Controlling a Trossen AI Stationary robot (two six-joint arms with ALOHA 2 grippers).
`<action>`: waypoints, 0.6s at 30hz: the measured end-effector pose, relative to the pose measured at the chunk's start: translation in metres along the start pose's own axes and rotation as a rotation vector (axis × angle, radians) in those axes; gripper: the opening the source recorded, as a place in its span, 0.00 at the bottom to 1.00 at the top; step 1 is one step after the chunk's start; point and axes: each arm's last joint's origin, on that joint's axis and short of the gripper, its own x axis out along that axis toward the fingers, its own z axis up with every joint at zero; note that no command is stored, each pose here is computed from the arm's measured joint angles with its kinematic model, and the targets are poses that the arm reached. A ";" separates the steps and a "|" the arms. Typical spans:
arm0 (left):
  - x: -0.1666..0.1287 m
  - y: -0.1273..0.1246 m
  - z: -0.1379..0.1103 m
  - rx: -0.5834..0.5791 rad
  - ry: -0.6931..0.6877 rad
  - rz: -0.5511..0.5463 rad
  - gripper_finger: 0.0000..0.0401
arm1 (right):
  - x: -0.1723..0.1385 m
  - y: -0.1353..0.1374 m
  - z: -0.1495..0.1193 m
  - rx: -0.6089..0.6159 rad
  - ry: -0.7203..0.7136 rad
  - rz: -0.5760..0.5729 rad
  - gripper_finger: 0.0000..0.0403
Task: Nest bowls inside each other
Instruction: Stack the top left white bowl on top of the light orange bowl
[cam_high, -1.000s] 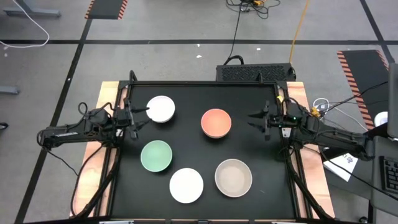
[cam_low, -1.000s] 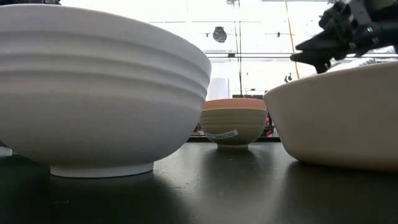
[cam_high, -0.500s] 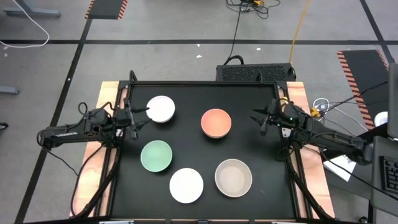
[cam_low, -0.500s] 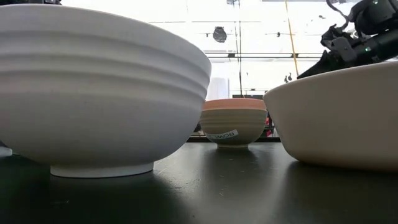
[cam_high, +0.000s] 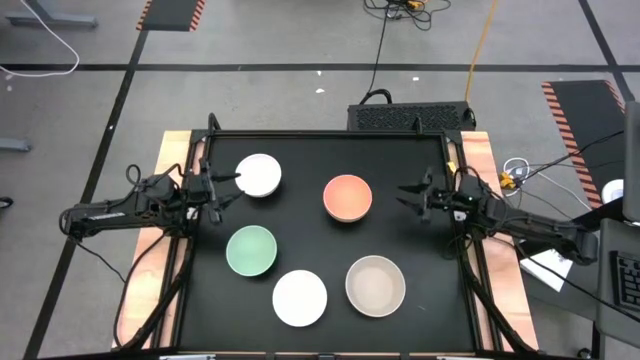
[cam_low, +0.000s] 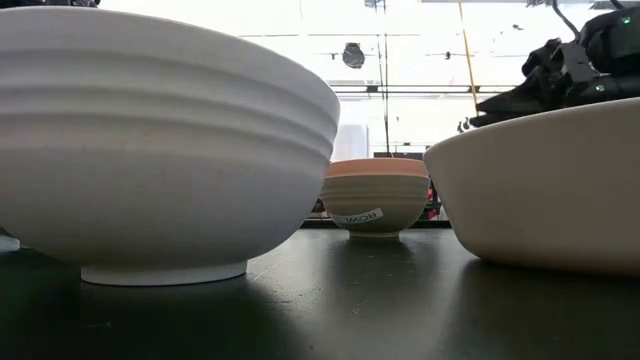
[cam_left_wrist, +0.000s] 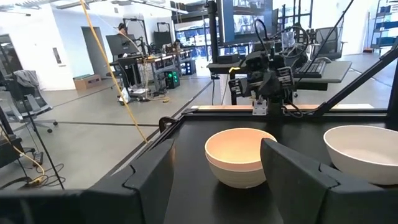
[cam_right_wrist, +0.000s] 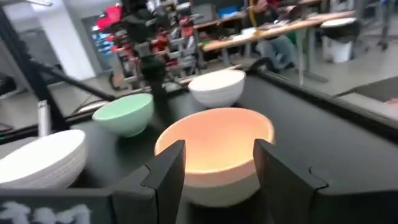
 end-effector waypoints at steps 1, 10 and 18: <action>0.000 0.000 0.000 -0.004 0.000 -0.001 0.60 | 0.000 0.002 0.001 -0.002 -0.008 0.022 0.45; 0.000 0.000 -0.001 -0.004 0.008 0.000 0.60 | 0.001 0.025 0.008 -0.043 -0.091 0.234 0.41; 0.000 0.000 -0.005 0.009 0.052 0.012 0.60 | 0.001 0.036 0.003 -0.092 -0.060 0.263 0.32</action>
